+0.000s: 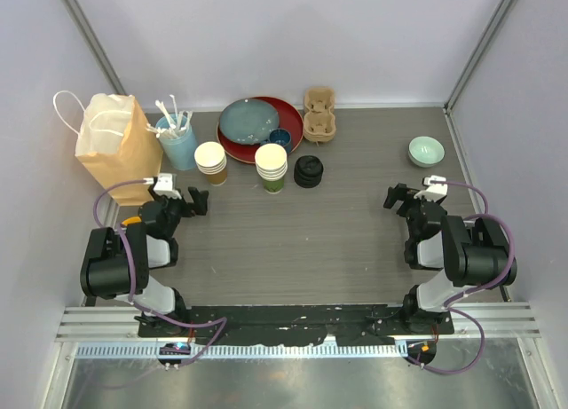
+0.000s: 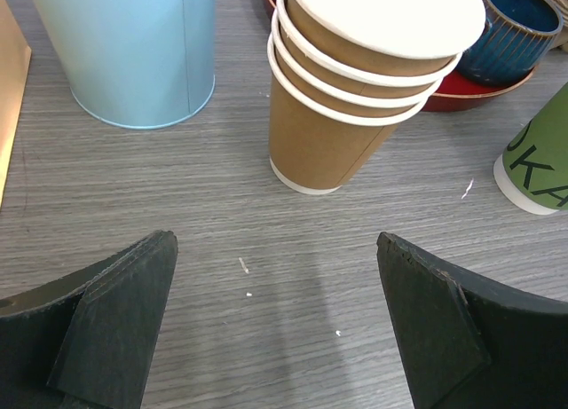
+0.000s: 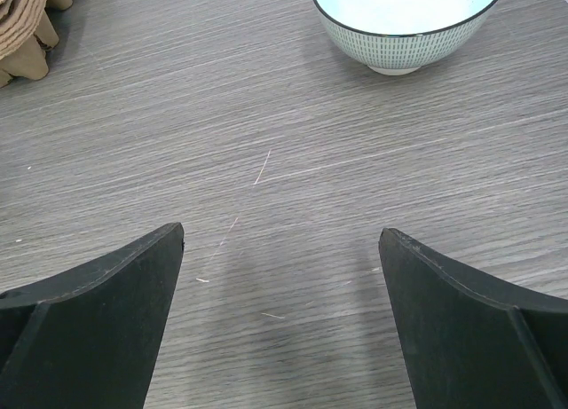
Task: Pack the takeout coffee
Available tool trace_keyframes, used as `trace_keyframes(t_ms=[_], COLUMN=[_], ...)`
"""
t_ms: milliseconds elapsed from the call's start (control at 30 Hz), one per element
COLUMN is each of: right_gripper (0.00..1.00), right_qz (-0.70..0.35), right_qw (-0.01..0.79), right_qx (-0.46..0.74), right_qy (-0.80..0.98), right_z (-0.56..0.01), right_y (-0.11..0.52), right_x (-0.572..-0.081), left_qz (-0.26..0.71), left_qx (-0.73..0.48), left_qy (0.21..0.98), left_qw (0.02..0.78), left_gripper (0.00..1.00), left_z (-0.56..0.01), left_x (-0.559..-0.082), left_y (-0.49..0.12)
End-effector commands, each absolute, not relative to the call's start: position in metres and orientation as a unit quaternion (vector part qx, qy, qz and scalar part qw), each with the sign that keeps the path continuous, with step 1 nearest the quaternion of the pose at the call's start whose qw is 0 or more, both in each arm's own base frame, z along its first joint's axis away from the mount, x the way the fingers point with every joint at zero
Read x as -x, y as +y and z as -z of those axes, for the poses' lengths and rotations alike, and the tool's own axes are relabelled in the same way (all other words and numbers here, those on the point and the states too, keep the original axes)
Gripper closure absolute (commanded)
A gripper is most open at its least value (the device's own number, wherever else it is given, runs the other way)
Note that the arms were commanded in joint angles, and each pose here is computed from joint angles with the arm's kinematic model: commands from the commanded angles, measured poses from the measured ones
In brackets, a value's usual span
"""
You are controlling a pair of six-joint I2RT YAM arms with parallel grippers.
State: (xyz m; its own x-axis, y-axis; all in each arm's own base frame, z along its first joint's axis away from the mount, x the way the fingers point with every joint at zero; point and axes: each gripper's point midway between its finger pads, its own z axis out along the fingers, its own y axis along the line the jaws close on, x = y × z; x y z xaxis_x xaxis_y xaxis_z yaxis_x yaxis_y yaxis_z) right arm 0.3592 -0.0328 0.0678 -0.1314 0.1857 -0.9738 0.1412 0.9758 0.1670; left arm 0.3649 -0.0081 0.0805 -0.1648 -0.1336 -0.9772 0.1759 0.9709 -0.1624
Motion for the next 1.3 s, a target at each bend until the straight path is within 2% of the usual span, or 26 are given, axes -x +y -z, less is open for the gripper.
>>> trace_keyframes(t_ms=[0, 267, 333, 400, 533, 600, 633, 700, 733, 800, 833, 900, 933, 1000, 1033, 1067, 1200, 1267], right_gripper=[0.03, 0.06, 0.06, 0.06, 0.13, 0.14, 0.14, 0.14, 0.14, 0.16, 0.18, 0.24, 0.25, 0.28, 0.29, 0.31, 0.43, 0.44], right_qz=[-0.01, 0.003, 0.011, -0.009, -0.124, -0.144, -0.151, -0.144, -0.159, -0.153, -0.167, -0.168, -0.183, -0.165, -0.173, -0.172, -0.151, -0.141], right_qw=[0.683, 0.682, 0.703, 0.684, 0.7, 0.673, 0.682, 0.655, 0.664, 0.629, 0.636, 0.591, 0.595, 0.559, 0.568, 0.553, 0.527, 0.503], right_qx=[-0.097, -0.116, -0.133, -0.167, -0.075, -0.05, -0.025, -0.013, 0.012, 0.019, 0.03, 0.041, 0.055, 0.054, 0.061, 0.072, 0.118, 0.139], right_qy=[0.724, 0.722, 0.699, 0.71, 0.699, 0.723, 0.715, 0.742, 0.731, 0.762, 0.753, 0.788, 0.781, 0.811, 0.802, 0.812, 0.828, 0.841], right_z=[-0.093, -0.106, -0.138, -0.14, -0.197, -0.199, -0.226, -0.225, -0.254, -0.248, -0.276, -0.261, -0.286, -0.267, -0.288, -0.281, -0.274, -0.265], right_y=[-0.034, -0.04, -0.047, -0.046, 0.01, 0.036, 0.053, 0.07, 0.094, 0.11, 0.128, 0.148, 0.168, 0.181, 0.195, 0.209, 0.25, 0.267], right_x=[-0.369, -0.361, -0.361, -0.358, -0.372, -0.375, -0.382, -0.385, -0.389, -0.395, -0.401, -0.409, -0.413, -0.424, -0.429, -0.429, -0.439, -0.446], left_qz=[0.112, 0.119, 0.118, 0.115, 0.111, 0.111, 0.113, 0.117, 0.127, 0.121, 0.123, 0.112, 0.116, 0.134, 0.148, 0.17, 0.212, 0.237], left_qx=[-0.025, -0.039, -0.043, -0.039, -0.034, -0.033, -0.033, -0.038, -0.045, -0.075, -0.086, -0.128, -0.138, -0.145, -0.15, -0.164, -0.203, -0.223], left_qy=[0.734, 0.738, 0.732, 0.734, 0.727, 0.722, 0.732, 0.74, 0.748, 0.746, 0.749, 0.743, 0.746, 0.777, 0.791, 0.801, 0.815, 0.819], left_qw=[0.669, 0.663, 0.67, 0.668, 0.677, 0.682, 0.671, 0.662, 0.65, 0.651, 0.645, 0.648, 0.641, 0.597, 0.574, 0.55, 0.5, 0.472], left_gripper=[0.0, 0.0, 0.0, 0.0, 0.0, 0.0, 0.0, 0.01, 0.01, 0.03, 0.03, 0.03, 0.03, 0.04, 0.05, 0.09, 0.1, 0.1], left_z=[-0.099, -0.098, -0.103, -0.103, -0.108, -0.113, -0.118, -0.129, -0.137, -0.146, -0.146, -0.16, -0.163, -0.169, -0.167, -0.176, -0.204, -0.212], left_x=[-0.376, -0.376, -0.376, -0.373, -0.371, -0.372, -0.372, -0.375, -0.375, -0.372, -0.369, -0.363, -0.361, -0.359, -0.356, -0.351, -0.329, -0.315], left_y=[-0.007, -0.012, -0.013, -0.012, -0.01, -0.009, -0.01, -0.011, -0.015, -0.018, -0.021, -0.025, -0.028, -0.032, -0.035, -0.043, -0.058, -0.066])
